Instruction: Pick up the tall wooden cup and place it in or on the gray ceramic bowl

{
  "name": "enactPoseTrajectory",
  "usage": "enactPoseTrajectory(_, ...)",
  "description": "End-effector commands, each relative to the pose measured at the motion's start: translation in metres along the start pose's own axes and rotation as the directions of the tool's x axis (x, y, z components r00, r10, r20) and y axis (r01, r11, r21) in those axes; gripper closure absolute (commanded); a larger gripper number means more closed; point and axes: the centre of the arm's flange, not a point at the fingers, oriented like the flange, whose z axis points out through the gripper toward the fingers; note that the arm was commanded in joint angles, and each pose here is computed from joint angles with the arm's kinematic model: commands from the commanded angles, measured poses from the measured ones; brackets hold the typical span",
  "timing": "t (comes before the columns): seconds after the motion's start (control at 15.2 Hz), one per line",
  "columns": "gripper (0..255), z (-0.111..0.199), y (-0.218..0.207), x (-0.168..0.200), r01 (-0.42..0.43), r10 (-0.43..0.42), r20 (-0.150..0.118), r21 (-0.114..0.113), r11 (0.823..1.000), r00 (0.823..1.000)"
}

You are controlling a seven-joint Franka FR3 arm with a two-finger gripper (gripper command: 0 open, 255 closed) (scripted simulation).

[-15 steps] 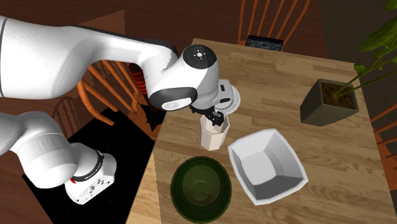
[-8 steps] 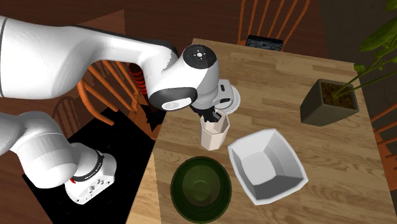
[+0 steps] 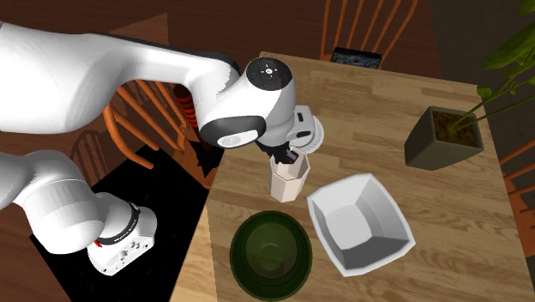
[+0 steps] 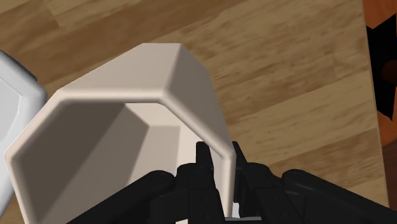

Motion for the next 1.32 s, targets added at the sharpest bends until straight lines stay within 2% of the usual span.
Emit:
enactPoseTrajectory(0.0, 255, -0.01, 0.0, 0.001, 0.0, 0.0, 0.0, 0.0, 1.0, 1.0)
enactPoseTrajectory(1.25, 255, -0.11, 0.0, 0.012, 0.0, 0.0, 0.0, 0.0, 1.0, 1.0)
